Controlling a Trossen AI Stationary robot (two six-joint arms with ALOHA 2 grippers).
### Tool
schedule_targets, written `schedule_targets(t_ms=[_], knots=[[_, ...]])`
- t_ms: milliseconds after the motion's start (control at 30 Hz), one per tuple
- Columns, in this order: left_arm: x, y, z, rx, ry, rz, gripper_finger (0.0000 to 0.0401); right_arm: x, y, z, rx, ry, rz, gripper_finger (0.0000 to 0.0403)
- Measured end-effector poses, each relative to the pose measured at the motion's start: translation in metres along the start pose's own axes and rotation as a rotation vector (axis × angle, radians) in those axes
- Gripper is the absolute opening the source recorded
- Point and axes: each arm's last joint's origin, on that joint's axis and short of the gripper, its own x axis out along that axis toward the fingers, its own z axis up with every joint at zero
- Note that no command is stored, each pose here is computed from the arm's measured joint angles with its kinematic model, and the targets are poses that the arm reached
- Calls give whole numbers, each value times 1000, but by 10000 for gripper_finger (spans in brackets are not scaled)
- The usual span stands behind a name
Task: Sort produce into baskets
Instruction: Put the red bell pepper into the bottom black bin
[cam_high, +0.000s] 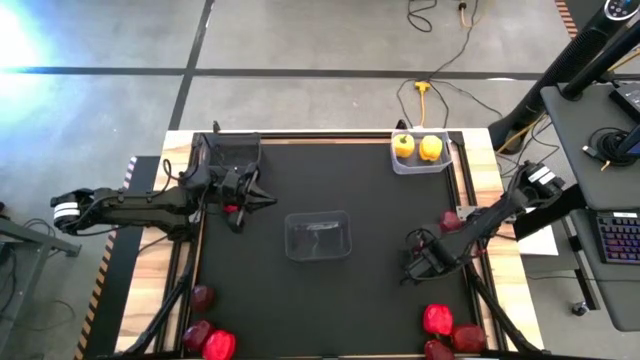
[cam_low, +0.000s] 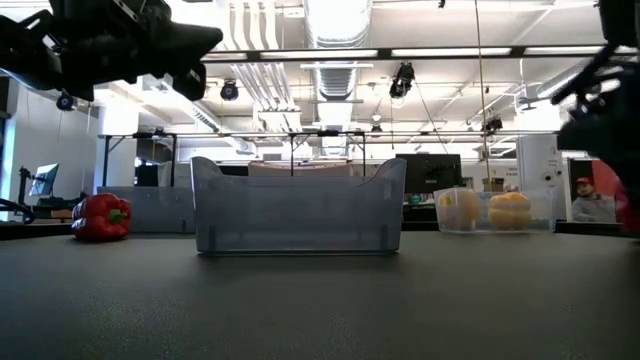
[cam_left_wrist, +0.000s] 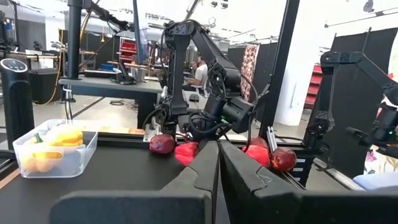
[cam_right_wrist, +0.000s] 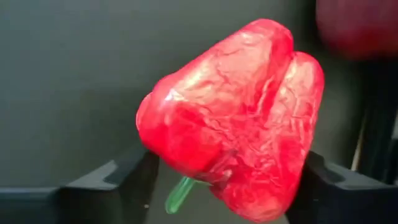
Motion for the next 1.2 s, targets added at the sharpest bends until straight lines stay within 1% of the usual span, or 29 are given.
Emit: schedule_targets(t_ms=[100,167,267,433,500,633,700,800,867,933,1033,1200], knots=[[0,-1,0,-6,-5,-5,0,-15,5,6,-71,-51,26,209],[0,-1,1,-8,-14,-7,0,-25,10,10,-122,-78,53,190],[0,-1,2,-18,-23,-9,0,-39,20,16,-217,-103,106,177],[0,-1,3,-19,-31,-11,0,-65,43,28,-336,-128,205,174],[0,-2,3,-18,-31,-12,0,-81,53,33,-404,-122,265,174],[0,-2,3,-18,-32,-12,0,-117,69,48,-610,-86,391,174],[0,-2,3,-18,-33,-12,0,-133,77,60,-676,-93,483,174],[0,-2,3,-19,-33,-12,0,-147,95,83,-729,-88,661,174],[0,-2,4,-29,-36,-13,0,-147,108,96,-793,-81,782,174],[0,-2,4,-40,-43,-16,0,-138,123,106,-864,-74,861,175],[1,-4,5,-67,-43,-40,0,-114,143,121,-915,34,911,175],[1,-16,8,-71,-56,-136,0,-68,176,145,-888,260,968,175]])
